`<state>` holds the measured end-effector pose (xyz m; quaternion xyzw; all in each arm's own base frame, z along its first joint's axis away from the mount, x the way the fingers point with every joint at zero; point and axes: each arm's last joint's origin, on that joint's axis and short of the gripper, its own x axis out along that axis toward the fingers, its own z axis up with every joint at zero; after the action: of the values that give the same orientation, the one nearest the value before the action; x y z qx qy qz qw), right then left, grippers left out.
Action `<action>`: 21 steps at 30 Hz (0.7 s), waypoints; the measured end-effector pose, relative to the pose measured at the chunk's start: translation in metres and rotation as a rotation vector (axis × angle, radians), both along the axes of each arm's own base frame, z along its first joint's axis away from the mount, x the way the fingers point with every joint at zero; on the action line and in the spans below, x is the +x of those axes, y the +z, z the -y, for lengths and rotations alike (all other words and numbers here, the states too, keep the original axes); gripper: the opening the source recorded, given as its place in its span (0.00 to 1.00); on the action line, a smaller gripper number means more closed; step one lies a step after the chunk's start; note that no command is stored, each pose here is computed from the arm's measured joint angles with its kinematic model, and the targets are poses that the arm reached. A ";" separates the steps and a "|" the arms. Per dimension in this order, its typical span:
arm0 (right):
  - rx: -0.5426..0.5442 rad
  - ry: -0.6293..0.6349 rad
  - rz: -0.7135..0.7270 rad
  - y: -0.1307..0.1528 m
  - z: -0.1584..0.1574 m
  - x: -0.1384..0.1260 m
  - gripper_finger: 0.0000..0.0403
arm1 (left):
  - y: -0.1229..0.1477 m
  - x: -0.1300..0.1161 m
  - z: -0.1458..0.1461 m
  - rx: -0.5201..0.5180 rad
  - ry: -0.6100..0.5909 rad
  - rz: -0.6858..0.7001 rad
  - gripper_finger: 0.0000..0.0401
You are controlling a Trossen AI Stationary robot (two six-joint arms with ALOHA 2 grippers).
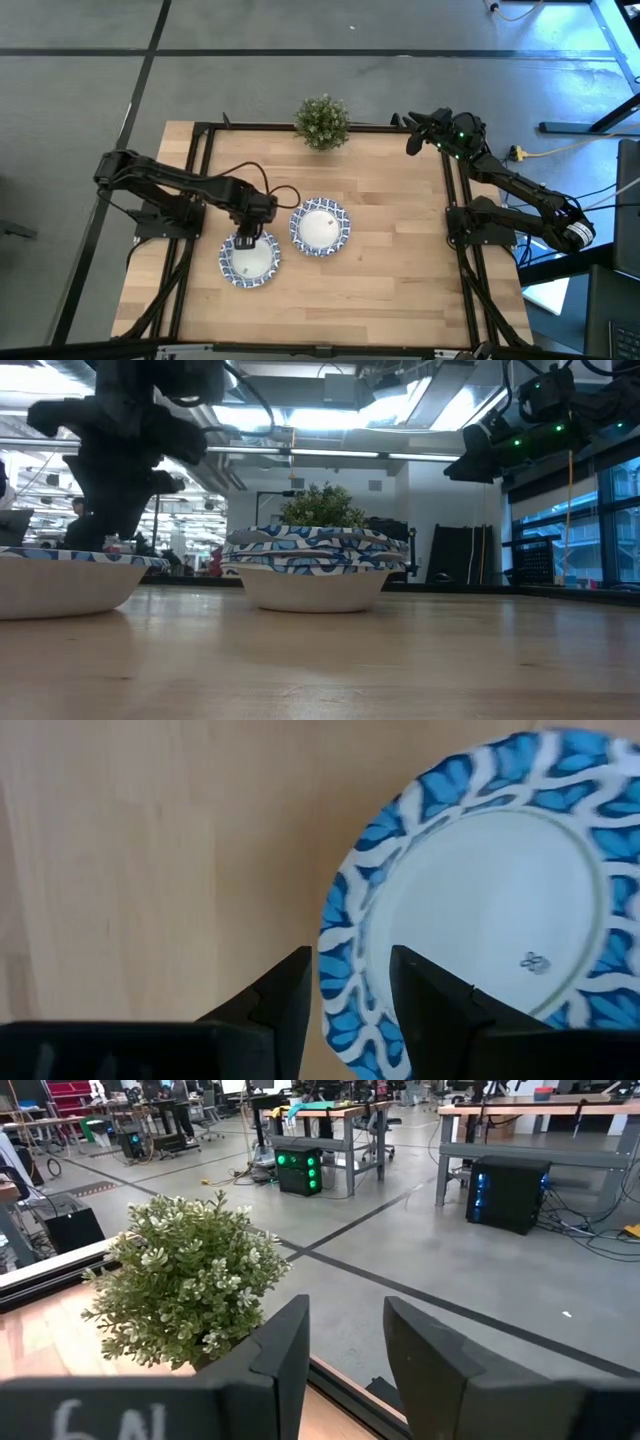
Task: Nest bowls inside each other
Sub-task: Stack the white bowl on the stacked white bowls
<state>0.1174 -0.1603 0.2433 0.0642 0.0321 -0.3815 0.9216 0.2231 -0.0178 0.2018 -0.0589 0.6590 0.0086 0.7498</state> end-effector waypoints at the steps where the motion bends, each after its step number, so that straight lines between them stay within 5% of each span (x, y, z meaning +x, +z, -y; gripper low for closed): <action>1: 0.000 0.001 0.000 0.000 0.000 0.000 0.33 | -0.001 0.001 0.000 0.010 0.001 -0.006 0.33; 21: 0.008 0.005 -0.001 -0.001 0.000 0.000 0.33 | -0.035 0.021 0.001 0.016 0.003 -0.090 0.33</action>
<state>0.1177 -0.1600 0.2426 0.0678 0.0342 -0.3792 0.9222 0.2440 -0.0190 0.1666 -0.0534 0.6919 0.0174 0.7198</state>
